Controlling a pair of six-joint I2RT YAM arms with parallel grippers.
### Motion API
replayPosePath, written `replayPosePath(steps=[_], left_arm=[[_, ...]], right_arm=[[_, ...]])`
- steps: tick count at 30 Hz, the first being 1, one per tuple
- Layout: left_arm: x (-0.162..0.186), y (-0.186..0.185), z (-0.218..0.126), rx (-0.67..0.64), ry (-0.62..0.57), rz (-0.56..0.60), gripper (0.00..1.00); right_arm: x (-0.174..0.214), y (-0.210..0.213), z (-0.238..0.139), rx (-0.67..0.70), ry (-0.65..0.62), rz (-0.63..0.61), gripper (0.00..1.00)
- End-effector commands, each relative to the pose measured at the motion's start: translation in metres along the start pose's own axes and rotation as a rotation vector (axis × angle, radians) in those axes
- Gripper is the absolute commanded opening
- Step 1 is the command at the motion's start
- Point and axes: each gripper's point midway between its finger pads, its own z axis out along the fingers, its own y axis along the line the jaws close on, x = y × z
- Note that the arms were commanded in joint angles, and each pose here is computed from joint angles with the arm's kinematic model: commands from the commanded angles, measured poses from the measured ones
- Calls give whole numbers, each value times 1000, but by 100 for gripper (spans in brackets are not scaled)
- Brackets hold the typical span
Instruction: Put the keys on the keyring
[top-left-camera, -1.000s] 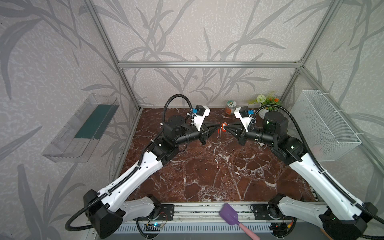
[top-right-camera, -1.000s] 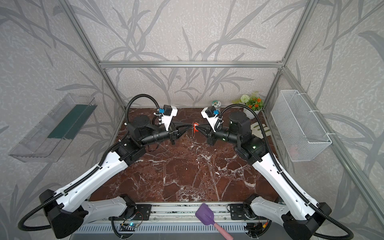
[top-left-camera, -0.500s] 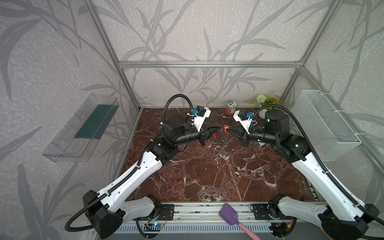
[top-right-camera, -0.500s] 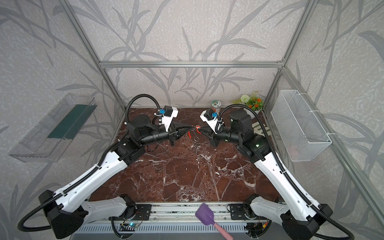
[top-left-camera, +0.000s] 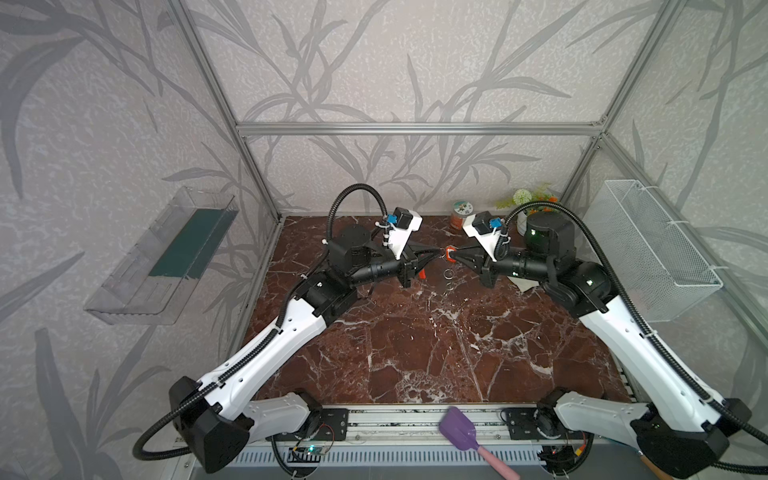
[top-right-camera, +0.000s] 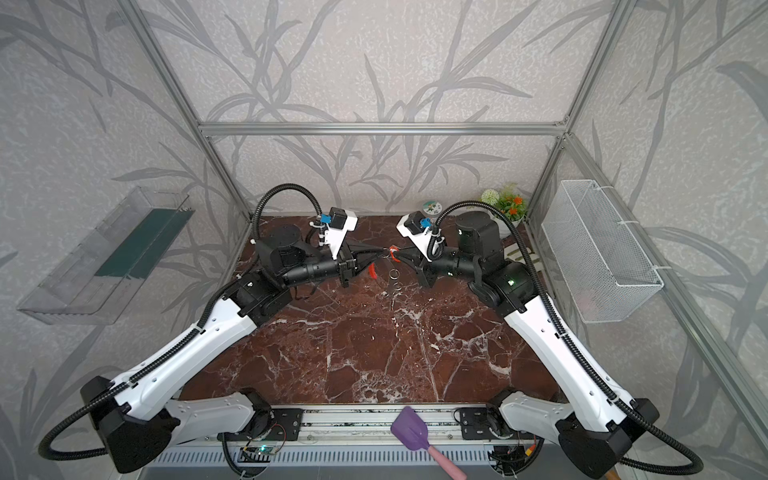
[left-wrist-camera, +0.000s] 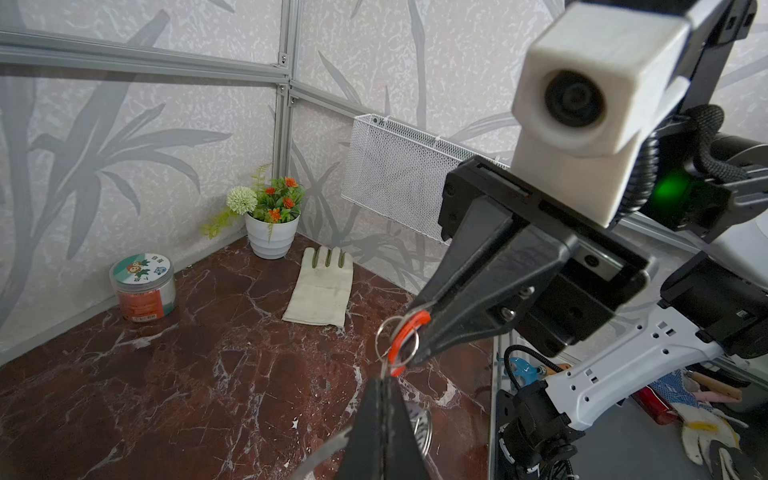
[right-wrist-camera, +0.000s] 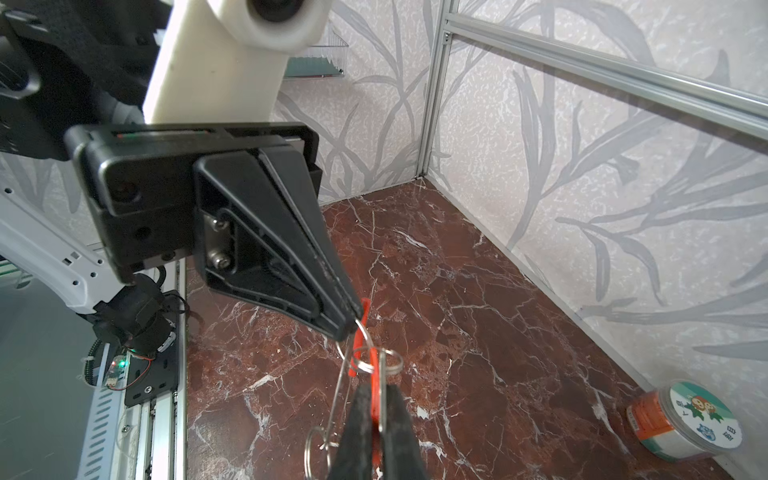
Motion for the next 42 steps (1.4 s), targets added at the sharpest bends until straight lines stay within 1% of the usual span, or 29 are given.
replayPosePath(steps=[1, 2, 5, 6, 9, 10, 12, 19, 22, 23, 27, 29, 33, 35, 42], left_arm=[[5, 4, 2, -1, 35, -8, 0], [4, 5, 2, -7, 33, -8, 4], [3, 10, -1, -42, 23, -6, 27], [2, 12, -3, -55, 18, -6, 32], [0, 19, -8, -96, 4, -11, 36], [0, 23, -10, -118, -4, -13, 41], [-3, 30, -16, -166, -29, -12, 45], [-2, 51, -42, -290, -63, -33, 46], [0, 56, -53, -333, -66, -39, 49], [1, 57, -57, -349, -66, -40, 52], [5, 63, -74, -424, -74, -43, 79], [5, 65, -83, -463, -81, -43, 88], [10, 67, -99, -520, -75, -51, 94], [12, 66, -106, -538, -76, -58, 98], [22, 60, -128, -583, -69, -83, 99]], right_arm=[[-22, 3, -9, -11, -52, -33, 0], [-21, 3, -8, -8, -48, -29, 0], [-18, -2, -7, 15, -42, -24, 0], [-16, -3, -7, 22, -35, -23, 0], [-11, -6, -4, 29, -16, -15, 0], [-9, -7, -2, 33, -6, -9, 0], [-3, -12, 2, 47, 20, 2, 0], [21, -35, 30, 93, 99, 56, 0], [31, -45, 49, 95, 120, 68, 0], [33, -49, 56, 94, 122, 72, 0], [46, -66, 88, 93, 146, 80, 0], [55, -77, 106, 104, 170, 80, 0], [65, -105, 139, 154, 194, 75, 0], [78, -117, 162, 154, 219, 80, 0], [102, -159, 224, 199, 246, 127, 0]])
